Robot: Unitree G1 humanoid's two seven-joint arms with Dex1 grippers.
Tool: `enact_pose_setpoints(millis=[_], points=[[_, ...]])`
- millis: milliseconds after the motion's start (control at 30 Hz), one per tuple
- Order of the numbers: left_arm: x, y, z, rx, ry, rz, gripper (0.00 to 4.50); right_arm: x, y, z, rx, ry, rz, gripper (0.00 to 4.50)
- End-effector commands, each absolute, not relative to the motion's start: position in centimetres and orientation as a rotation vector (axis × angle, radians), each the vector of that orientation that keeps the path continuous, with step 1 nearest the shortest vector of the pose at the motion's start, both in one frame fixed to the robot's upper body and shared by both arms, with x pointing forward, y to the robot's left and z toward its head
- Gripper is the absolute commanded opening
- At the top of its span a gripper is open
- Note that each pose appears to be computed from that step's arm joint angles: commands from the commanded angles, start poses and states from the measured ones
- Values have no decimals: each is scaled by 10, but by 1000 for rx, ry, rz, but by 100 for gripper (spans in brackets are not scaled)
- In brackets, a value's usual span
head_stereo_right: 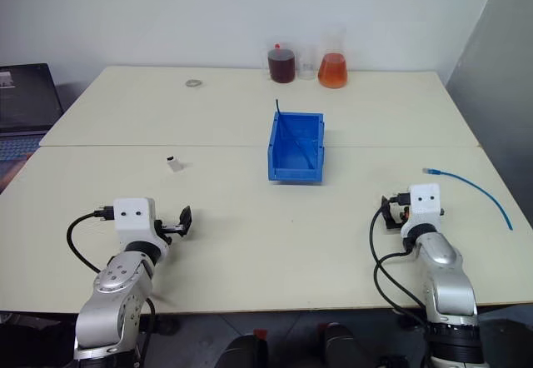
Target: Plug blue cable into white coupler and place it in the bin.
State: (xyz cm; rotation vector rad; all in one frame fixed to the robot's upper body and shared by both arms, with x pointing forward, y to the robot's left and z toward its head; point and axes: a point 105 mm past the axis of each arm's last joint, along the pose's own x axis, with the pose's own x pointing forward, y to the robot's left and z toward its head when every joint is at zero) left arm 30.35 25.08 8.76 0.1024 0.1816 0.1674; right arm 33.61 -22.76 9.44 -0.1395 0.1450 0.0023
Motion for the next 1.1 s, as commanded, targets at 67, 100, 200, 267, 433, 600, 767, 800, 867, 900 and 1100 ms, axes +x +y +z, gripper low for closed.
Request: enact_pose_setpoints(millis=[67, 100, 200, 267, 433, 600, 767, 800, 867, 900, 1100], points=[[301, 256, 107, 84, 101, 193, 450, 336, -230, 106, -140, 92, -10, 448], [301, 256, 107, 85, 102, 190, 450, 336, -229, 106, -139, 92, -7, 448], [299, 255, 105, 102, 109, 191, 450, 336, -228, 106, -138, 91, -1, 448], [298, 255, 104, 104, 110, 192, 450, 337, -228, 106, -138, 89, 0, 448], [297, 257, 104, 105, 110, 200, 450, 337, -227, 107, -141, 86, 5, 448], [296, 258, 105, 103, 108, 201, 450, 336, -227, 107, -142, 86, 3, 448], [298, 256, 106, 98, 108, 191, 450, 335, -228, 108, -144, 86, -3, 448], [298, 254, 106, 94, 109, 182, 450, 334, -228, 108, -145, 86, -4, 448], [302, 243, 107, 97, 111, 108, 450, 334, -231, 110, -162, 81, -4, 448], [304, 235, 108, 111, 110, 56, 450, 335, -235, 113, -180, 76, -8, 448], [318, 188, 130, 187, 71, -266, 450, 339, -262, 127, -213, 72, -5, 448]])
